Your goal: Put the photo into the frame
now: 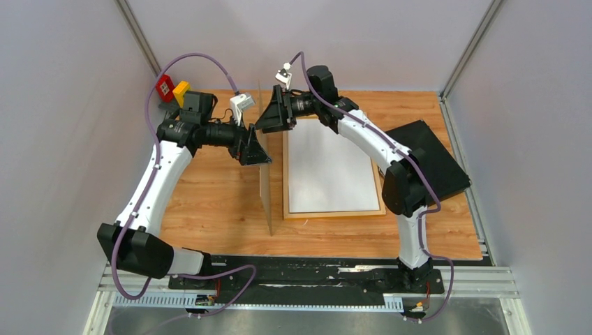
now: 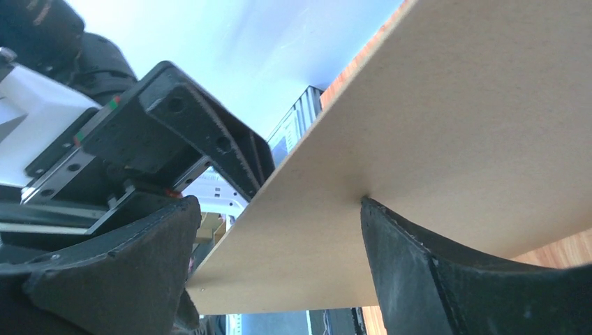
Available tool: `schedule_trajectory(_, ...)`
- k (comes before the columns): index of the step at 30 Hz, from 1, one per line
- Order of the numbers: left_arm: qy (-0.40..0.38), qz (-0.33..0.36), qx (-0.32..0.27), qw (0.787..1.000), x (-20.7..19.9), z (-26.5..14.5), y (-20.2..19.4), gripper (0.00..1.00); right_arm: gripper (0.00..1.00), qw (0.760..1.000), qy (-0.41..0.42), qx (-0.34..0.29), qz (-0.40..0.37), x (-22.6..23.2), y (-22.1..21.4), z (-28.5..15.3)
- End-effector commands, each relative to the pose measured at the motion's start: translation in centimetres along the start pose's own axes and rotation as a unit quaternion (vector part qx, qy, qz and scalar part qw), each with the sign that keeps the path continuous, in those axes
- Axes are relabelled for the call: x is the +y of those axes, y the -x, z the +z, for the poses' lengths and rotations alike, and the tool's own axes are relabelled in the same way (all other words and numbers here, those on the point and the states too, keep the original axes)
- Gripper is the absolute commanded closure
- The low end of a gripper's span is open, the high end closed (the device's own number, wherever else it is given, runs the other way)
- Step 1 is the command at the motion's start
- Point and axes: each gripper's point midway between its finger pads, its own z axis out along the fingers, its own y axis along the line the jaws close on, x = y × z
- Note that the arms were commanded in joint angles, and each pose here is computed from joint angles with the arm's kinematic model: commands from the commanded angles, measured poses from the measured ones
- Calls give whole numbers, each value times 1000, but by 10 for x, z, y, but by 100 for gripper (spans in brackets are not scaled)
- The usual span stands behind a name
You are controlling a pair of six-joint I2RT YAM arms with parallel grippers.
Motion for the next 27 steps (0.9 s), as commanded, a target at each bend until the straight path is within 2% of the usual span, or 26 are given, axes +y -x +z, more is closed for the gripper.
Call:
schedule_trajectory(1, -36, 35, -9, 999, -19, 0, 10, 0, 13, 998, -36, -37, -31, 24, 15, -4)
schedule_trajectory(17, -89, 60, -13, 994, -45, -2, 6, 0, 15, 997, -45, -48, -50, 41, 15, -8)
schedule_trajectory(27, -93, 65, -12, 993, -50, -3, 7, 0, 17, 990, -107, -73, -56, 22, 19, -16)
